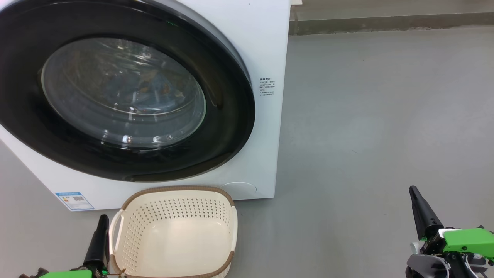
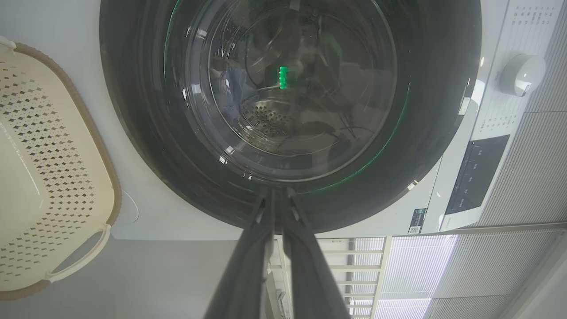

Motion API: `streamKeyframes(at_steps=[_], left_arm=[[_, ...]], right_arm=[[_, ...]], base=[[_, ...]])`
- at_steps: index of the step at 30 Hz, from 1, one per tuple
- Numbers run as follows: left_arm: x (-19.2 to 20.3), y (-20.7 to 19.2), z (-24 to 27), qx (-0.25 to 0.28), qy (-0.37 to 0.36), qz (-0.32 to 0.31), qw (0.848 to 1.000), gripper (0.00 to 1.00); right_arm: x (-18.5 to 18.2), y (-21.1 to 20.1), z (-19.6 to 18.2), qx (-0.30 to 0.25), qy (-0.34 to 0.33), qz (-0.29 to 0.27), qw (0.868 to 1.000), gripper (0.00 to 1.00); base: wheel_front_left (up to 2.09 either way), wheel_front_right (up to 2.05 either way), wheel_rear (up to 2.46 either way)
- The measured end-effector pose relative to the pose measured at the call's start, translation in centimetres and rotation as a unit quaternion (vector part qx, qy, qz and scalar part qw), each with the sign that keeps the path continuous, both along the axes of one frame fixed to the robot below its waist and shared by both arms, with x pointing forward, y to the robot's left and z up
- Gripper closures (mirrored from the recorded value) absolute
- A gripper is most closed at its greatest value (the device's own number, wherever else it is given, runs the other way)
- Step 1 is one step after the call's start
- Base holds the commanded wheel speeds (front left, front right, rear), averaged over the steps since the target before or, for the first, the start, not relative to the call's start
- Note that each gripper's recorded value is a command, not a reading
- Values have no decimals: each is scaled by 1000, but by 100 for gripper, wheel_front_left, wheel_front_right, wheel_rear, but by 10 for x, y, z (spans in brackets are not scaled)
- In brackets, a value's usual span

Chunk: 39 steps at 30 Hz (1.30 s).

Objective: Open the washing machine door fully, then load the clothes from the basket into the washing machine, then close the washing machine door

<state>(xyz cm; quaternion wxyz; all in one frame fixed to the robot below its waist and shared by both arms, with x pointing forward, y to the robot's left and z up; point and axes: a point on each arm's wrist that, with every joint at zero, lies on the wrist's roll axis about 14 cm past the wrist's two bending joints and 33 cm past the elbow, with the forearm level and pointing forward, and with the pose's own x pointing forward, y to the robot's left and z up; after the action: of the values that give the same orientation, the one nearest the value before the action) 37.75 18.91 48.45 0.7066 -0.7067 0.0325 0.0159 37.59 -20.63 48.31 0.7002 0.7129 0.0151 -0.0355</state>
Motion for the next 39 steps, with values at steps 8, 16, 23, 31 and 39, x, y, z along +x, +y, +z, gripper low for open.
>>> streamKeyframes(at_steps=[8, 16, 23, 31, 39], left_arm=[[0, 0, 0, 0, 0, 0, 1000, 100], [0, 0, 0, 0, 0, 0, 1000, 100], [0, 0, 0, 0, 0, 0, 1000, 100], [0, 0, 0, 0, 0, 0, 1000, 100], [0, 0, 0, 0, 0, 0, 1000, 100]], right_arm=[[0, 0, 0, 0, 0, 0, 1000, 100], [0, 0, 0, 0, 0, 0, 1000, 100], [0, 0, 0, 1, 0, -1, 1000, 100], [0, 0, 0, 1, 0, 0, 1000, 100], [0, 0, 0, 1, 0, 0, 1000, 100]], base=[[0, 0, 0], [0, 0, 0], [0, 0, 0], [0, 0, 0], [0, 0, 0]])
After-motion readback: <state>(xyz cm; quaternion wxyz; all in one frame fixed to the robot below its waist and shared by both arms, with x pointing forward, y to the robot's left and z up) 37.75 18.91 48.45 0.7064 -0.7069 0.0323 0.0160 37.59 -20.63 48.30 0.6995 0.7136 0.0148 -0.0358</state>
